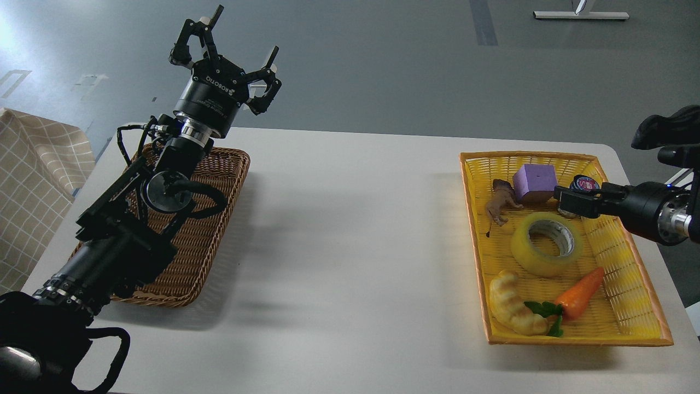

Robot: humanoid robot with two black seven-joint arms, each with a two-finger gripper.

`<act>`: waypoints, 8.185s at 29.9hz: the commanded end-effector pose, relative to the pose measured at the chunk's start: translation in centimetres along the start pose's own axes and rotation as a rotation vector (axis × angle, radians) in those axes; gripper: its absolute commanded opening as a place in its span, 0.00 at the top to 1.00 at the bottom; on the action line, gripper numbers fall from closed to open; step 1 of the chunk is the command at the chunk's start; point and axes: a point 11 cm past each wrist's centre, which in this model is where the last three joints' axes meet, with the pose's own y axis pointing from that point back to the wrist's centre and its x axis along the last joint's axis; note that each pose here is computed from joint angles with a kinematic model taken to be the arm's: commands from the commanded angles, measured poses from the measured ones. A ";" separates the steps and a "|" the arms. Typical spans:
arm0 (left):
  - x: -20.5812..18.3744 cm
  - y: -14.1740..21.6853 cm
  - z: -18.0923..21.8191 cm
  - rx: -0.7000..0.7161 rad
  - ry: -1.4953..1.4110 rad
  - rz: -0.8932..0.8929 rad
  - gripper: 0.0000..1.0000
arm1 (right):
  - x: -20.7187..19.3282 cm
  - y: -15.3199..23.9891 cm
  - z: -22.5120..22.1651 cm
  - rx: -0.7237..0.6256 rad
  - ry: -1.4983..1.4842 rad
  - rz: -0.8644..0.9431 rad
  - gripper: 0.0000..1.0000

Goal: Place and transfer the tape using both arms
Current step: 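Lower the right gripper and grasp the yellow tape roll, then lift the tape roll and carry it toward the table center, then set the tape roll on the table and release it, then withdraw the right gripper back above the tray, then swing the left gripper out toward the tape roll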

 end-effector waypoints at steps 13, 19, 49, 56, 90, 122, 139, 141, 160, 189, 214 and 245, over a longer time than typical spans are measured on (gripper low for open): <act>0.0 0.0 0.0 -0.003 0.002 0.002 0.02 | -2.5 -1.4 1.6 -0.088 0.097 -0.070 0.06; 0.0 0.0 0.0 -0.004 0.005 0.001 0.02 | -3.8 -2.3 1.8 -0.099 0.098 -0.101 0.08; 0.3 0.3 0.0 -0.006 0.005 0.010 0.02 | -7.0 -5.1 1.6 -0.114 0.082 -0.184 0.70; 0.3 0.3 -0.1 -0.005 0.007 0.011 0.02 | -6.2 -5.3 1.9 -0.128 0.091 -0.179 1.00; 0.1 0.2 -0.3 -0.001 0.008 0.006 0.02 | 7.8 -3.2 -19.1 0.391 0.301 0.112 1.00; 0.5 0.6 -0.3 -0.008 0.014 0.020 0.02 | -1.1 -14.5 -25.3 0.319 0.427 -0.205 1.00; 0.6 0.8 -0.6 -0.002 0.018 0.025 0.02 | -1.4 -15.5 -25.8 0.298 0.400 -0.216 0.48; 0.6 0.8 -0.6 -0.002 0.018 0.025 0.02 | -1.3 -15.5 -25.9 0.305 0.388 -0.214 0.18; 1.3 1.6 -0.8 0.012 0.014 0.042 0.02 | 7.8 -10.8 -23.2 0.376 0.198 0.008 0.00; 1.9 2.0 -0.8 0.021 -0.001 0.058 0.02 | 17.4 1.5 -5.0 1.044 -1.419 0.443 0.00; 2.2 2.2 -0.2 0.029 -0.024 0.061 0.02 | 9.8 -3.2 -4.8 1.214 -1.953 0.400 0.00; -8.2 1.5 -1.8 0.222 -0.969 -0.554 0.02 | 7.8 -3.5 -4.0 1.197 -2.025 0.390 0.00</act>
